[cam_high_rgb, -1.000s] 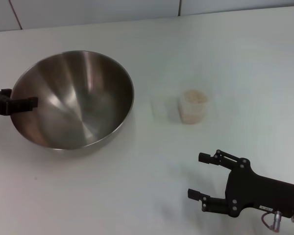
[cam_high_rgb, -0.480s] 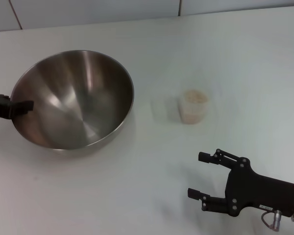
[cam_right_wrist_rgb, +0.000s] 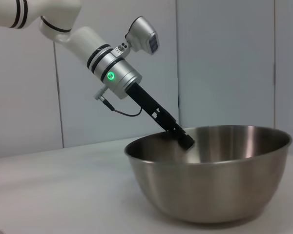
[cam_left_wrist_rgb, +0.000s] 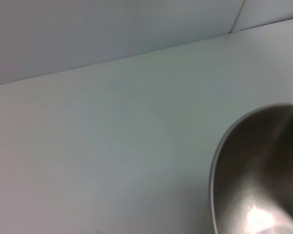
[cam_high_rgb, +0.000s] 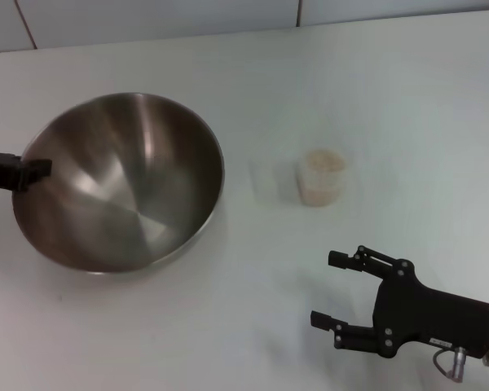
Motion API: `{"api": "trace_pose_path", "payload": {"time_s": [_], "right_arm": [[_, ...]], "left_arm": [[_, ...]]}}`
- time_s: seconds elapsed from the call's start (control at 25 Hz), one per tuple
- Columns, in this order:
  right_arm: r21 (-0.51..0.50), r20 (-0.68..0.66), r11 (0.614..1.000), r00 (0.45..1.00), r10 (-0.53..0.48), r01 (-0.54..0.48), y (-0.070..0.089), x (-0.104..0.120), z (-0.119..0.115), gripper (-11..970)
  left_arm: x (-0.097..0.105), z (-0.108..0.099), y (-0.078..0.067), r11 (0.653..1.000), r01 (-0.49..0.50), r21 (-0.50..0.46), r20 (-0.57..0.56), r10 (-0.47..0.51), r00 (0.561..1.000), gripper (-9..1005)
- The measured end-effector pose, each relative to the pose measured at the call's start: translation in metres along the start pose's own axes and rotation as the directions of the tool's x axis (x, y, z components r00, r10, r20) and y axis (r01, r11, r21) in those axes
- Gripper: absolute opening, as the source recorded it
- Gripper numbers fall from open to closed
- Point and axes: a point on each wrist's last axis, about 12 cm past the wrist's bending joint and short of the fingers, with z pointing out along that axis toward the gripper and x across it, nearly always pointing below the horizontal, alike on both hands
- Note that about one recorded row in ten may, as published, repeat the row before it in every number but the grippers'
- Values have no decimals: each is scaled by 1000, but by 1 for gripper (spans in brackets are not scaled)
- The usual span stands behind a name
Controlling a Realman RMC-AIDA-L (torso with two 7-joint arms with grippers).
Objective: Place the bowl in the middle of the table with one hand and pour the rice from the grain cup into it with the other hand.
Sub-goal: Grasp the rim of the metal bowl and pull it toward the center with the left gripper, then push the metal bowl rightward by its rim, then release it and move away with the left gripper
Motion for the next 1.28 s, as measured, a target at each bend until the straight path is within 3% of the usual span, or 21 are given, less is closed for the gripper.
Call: {"api": "trace_pose_path", "payload": {"time_s": [0.36, 0.68, 0.96, 1.28], "right_arm": [[-11, -2, 1000, 1000, -3, 3, 0, 0, 1, 825], [-12, -1, 1000, 1000, -4, 4, 0, 0, 1, 825], [-14, 0, 1000, 1000, -7, 7, -1, -1, 2, 826], [-18, 5, 1000, 1000, -9, 10, -2, -2, 3, 827]], "left_arm": [[-16, -5, 3, 997, 34, 71, 10, -35, 999, 66], [-38, -1, 1, 993, 20, 120, 19, -22, 1000, 43], [-56, 18, -16, 989, -18, 146, 35, 13, 999, 59], [-51, 44, -22, 994, -18, 110, 3, 18, 1000, 77]]}}
